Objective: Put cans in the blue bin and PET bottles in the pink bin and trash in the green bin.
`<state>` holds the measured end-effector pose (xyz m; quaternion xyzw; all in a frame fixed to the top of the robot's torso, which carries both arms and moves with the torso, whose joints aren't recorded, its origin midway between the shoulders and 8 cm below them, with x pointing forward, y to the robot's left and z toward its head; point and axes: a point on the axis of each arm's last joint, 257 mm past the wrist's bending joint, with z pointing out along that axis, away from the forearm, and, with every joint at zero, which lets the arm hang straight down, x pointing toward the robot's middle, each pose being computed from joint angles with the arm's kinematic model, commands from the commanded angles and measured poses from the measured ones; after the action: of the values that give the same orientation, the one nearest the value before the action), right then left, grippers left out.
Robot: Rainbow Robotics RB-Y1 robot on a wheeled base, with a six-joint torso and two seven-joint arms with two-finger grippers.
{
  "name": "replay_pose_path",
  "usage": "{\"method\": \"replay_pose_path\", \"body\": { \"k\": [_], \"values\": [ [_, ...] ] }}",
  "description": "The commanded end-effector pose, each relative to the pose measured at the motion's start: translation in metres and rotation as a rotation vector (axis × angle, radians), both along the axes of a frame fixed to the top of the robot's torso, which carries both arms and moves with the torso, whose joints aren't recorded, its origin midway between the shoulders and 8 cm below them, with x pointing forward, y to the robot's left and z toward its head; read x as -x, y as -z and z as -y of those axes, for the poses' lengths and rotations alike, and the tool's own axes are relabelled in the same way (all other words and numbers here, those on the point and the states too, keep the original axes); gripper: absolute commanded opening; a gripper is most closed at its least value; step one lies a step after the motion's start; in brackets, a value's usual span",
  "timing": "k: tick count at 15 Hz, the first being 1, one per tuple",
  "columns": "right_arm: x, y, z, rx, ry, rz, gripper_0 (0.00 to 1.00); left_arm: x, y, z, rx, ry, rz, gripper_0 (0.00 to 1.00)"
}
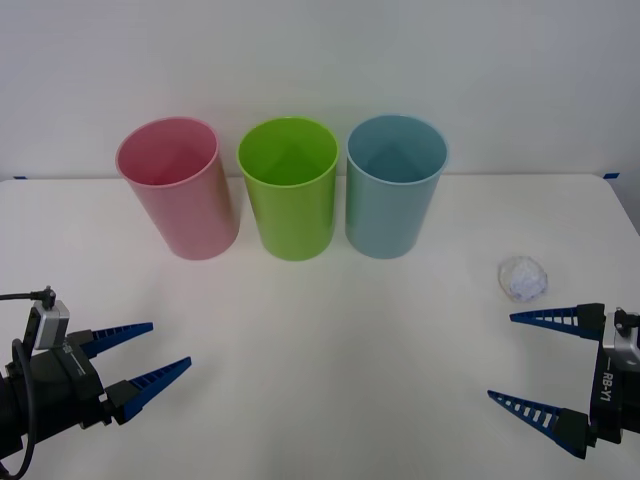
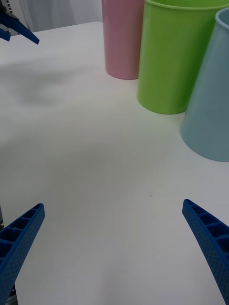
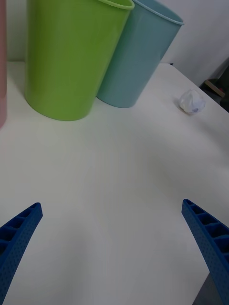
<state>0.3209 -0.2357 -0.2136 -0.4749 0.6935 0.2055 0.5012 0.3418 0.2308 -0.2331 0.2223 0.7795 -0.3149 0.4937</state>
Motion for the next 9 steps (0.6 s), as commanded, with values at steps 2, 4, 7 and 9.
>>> {"method": "replay_pose_path", "body": {
  "k": [2,4,7,9],
  "values": [
    [0.0000,0.0000,0.0000,0.000,0.000,0.000,1.00,0.0000,0.0000,0.0000,0.000,0.000,0.000,1.00],
    [0.0000,0.0000,0.0000,0.000,0.000,0.000,1.00,0.0000,0.0000,0.0000,0.000,0.000,0.000,1.00],
    [0.0000,0.0000,0.0000,0.000,0.000,0.000,1.00,0.0000,0.0000,0.0000,0.000,0.000,0.000,1.00],
    [0.0000,0.0000,0.0000,0.000,0.000,0.000,1.00,0.0000,0.0000,0.0000,0.000,0.000,0.000,1.00]
  ]
}}
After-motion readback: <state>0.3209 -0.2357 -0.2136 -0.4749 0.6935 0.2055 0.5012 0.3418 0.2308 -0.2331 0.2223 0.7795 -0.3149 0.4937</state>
